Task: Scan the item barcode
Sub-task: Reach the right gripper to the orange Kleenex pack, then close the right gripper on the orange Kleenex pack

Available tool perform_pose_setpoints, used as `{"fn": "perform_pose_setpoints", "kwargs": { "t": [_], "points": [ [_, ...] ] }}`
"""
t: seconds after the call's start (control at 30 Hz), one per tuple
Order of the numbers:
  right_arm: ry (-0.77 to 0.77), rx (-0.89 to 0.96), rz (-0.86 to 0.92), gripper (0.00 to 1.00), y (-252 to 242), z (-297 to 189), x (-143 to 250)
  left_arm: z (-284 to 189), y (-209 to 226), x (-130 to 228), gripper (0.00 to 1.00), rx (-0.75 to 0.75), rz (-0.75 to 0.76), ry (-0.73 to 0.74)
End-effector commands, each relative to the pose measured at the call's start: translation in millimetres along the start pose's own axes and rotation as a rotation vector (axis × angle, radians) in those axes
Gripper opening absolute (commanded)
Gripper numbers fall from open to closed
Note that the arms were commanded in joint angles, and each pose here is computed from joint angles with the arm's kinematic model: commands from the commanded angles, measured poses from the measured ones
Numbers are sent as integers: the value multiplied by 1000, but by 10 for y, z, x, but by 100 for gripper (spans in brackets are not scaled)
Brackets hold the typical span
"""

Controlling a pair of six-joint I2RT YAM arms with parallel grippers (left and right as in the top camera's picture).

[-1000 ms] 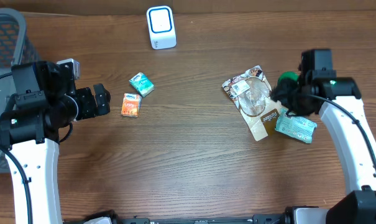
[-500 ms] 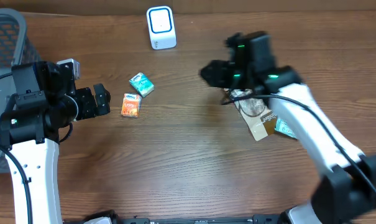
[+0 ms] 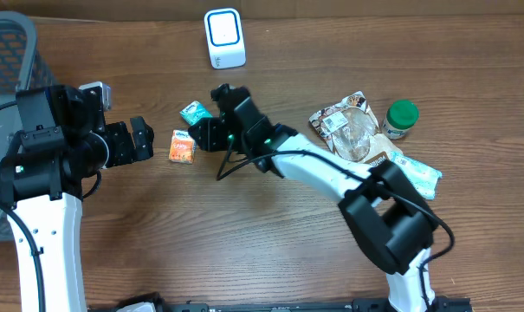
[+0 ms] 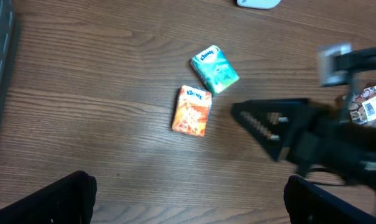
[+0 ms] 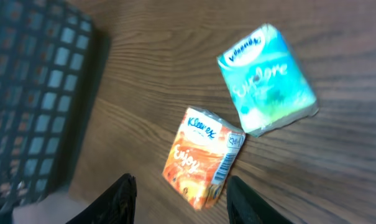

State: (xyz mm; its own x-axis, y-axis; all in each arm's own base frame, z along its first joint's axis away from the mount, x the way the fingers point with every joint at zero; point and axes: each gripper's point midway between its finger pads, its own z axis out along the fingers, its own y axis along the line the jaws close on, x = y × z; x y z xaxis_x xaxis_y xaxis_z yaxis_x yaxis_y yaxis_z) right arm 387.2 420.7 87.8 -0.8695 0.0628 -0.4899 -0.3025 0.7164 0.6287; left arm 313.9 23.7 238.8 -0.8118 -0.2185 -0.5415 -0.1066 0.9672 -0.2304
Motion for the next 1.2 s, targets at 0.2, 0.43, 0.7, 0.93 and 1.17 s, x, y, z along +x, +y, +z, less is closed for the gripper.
{"fn": "perform_pose_setpoints", "kwargs": {
  "t": [0.2, 0.43, 0.7, 0.93, 1.17],
  "points": [
    [-65, 109, 55, 45, -159, 297, 120, -34, 13, -44, 100, -7, 8, -15],
    [-55, 97, 32, 45, -188, 469, 258, -32, 14, -44, 100, -7, 8, -15],
    [-63, 107, -86, 45, -170, 585, 372, -32, 14, -44, 100, -7, 8, -15],
    [-44, 115, -96, 40, -207, 664, 496, -32, 14, -44, 100, -7, 8, -15],
    [-7, 140, -89, 13, -247, 662, 608, -32, 14, -44, 100, -7, 8, -15]
  ]
}}
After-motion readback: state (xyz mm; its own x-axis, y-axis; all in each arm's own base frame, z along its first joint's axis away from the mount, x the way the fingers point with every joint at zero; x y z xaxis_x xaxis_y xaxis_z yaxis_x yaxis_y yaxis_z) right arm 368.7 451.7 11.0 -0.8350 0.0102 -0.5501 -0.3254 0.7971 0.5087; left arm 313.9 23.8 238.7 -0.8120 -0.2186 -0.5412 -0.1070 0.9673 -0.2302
